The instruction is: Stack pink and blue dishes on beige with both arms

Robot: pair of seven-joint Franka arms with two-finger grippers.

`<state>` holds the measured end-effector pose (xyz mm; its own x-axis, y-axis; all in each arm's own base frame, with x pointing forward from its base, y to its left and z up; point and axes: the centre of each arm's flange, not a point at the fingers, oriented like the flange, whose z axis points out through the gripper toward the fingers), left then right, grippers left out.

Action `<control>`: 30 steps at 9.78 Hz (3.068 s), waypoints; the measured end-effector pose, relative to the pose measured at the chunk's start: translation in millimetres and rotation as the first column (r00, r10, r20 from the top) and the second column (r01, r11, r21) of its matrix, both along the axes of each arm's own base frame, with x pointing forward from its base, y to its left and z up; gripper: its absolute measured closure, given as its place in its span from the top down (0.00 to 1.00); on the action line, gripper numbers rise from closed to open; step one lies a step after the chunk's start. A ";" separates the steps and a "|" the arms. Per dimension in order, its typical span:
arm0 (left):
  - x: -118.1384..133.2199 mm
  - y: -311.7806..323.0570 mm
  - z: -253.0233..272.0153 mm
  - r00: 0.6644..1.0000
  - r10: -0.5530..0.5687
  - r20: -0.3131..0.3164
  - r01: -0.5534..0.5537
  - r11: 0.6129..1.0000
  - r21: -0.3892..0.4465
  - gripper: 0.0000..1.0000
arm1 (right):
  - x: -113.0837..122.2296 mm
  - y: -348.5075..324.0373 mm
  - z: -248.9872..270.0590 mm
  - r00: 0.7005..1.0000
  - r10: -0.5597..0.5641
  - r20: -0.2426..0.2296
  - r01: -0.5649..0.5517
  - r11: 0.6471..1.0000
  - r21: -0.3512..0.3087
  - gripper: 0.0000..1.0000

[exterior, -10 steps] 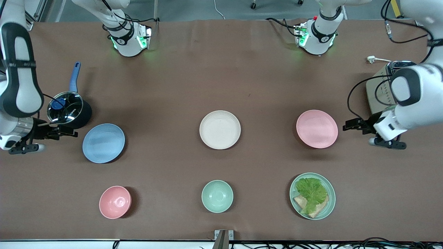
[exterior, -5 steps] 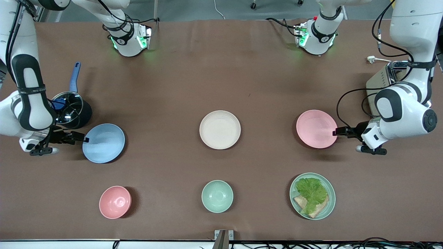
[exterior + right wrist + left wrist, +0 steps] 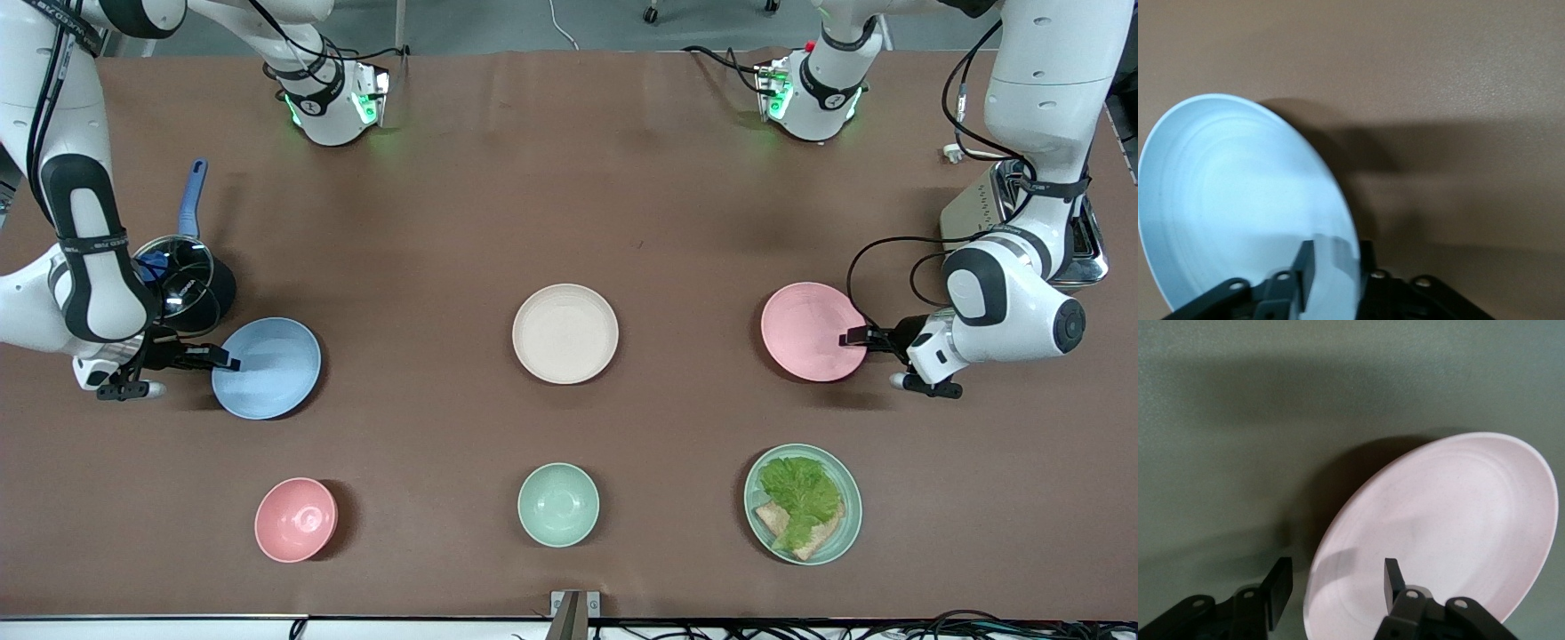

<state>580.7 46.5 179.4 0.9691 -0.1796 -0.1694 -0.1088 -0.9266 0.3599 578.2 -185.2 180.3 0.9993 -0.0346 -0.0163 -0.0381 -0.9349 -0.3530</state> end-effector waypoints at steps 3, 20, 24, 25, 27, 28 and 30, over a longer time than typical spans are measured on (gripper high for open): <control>2.7 5.3 3.2 0.999 -0.027 0.021 0.027 1.000 -0.005 0.12 | 12.2 -2.5 19.3 1.000 -0.004 -0.001 0.004 0.999 0.035 0.05; -77.2 -456.1 47.6 0.957 0.274 0.100 -0.283 0.954 0.101 0.07 | 73.9 267.4 188.0 0.964 -0.166 -0.208 0.148 0.984 -0.100 0.05; -65.9 -465.7 67.3 0.939 0.316 0.132 -0.327 0.942 0.072 0.46 | 42.6 344.2 165.1 0.950 -0.115 -0.290 0.096 0.992 -0.078 0.05; -63.6 -458.8 75.8 0.946 0.281 0.159 -0.299 0.949 0.096 0.59 | 33.0 364.9 160.2 0.946 -0.107 -0.307 0.089 0.993 -0.072 0.05; -52.1 -413.8 109.1 0.962 0.185 0.203 -0.232 0.942 0.243 0.88 | 16.5 407.5 150.0 0.949 -0.111 -0.296 0.102 0.994 -0.048 0.05; -45.3 -384.8 136.4 0.964 0.142 0.223 -0.210 0.925 0.318 0.99 | 6.1 432.2 143.3 0.954 -0.123 -0.272 0.118 0.992 -0.034 0.05; -20.6 -316.5 200.2 0.951 0.077 0.298 -0.189 0.911 0.366 1.00 | -18.4 482.3 131.2 0.960 -0.160 -0.228 0.164 0.987 -0.005 0.05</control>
<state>560.2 -270.1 379.6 0.9971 -0.0201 0.0740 -0.0161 -0.9984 -0.0541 559.9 297.1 311.5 0.9503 -0.1939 -0.2434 -0.2692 -0.9046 -0.3306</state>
